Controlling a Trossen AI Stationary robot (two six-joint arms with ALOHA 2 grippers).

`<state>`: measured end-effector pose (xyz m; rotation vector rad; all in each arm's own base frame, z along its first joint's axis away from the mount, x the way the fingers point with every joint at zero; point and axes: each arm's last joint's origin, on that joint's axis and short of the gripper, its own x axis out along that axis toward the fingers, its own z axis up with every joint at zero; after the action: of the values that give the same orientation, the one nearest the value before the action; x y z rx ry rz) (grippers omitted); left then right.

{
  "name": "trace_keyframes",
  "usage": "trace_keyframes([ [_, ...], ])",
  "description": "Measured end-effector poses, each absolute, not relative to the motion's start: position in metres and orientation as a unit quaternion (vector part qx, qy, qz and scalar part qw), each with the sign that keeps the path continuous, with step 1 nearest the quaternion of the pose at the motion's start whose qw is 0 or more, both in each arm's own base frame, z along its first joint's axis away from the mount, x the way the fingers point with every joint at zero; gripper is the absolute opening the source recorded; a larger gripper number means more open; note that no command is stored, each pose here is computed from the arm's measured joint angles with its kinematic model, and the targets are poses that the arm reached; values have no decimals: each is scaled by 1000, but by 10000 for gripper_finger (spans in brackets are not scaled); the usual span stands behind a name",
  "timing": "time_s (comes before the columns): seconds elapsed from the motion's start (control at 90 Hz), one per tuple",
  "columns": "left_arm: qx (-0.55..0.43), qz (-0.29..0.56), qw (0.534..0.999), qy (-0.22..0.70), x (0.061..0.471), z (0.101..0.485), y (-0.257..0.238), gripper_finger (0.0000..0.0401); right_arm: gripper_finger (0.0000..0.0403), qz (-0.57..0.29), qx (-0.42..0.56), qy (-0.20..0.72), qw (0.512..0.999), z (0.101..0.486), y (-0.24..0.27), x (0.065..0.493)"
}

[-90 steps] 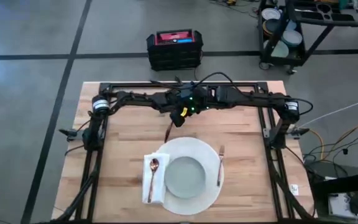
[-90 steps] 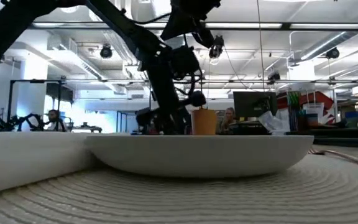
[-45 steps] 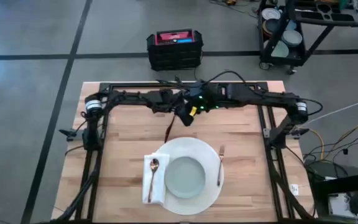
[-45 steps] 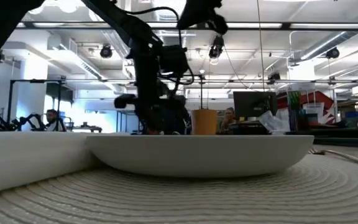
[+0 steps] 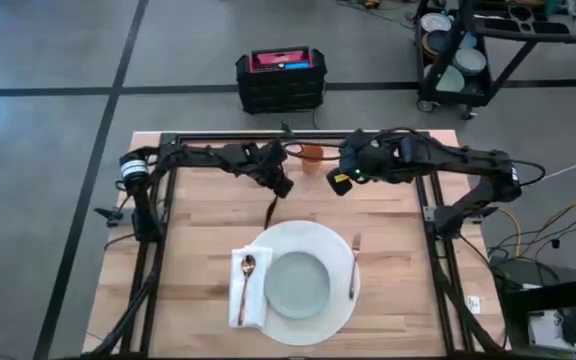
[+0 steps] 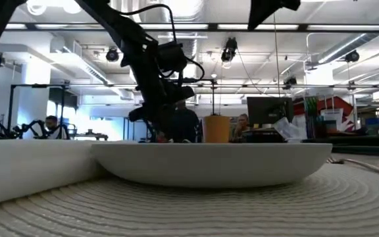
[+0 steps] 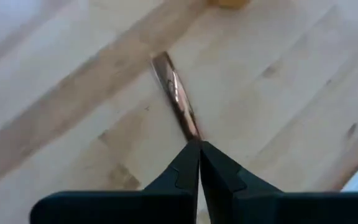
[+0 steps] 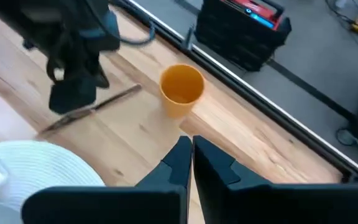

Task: Set table place
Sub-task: Put the gold knife on the white mat

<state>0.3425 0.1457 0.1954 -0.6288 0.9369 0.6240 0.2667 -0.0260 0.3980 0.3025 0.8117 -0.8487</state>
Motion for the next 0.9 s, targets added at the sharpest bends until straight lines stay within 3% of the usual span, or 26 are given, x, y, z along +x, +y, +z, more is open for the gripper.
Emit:
trace_keyframes([
  [0.244,-298,290,813,408,348,221,161,31,0,-400,124,412,809,393,-15,252],
  [0.478,-336,298,787,423,347,218,175,156,0,-424,118,424,791,382,-3,235],
  [0.633,-376,273,737,492,347,202,175,242,0,-437,114,416,789,375,4,232],
  [0.756,-376,268,714,526,358,190,177,283,0,-453,111,409,784,369,5,231],
  [0.9,-367,267,718,528,380,191,186,299,0,-457,111,411,781,364,5,231],
])
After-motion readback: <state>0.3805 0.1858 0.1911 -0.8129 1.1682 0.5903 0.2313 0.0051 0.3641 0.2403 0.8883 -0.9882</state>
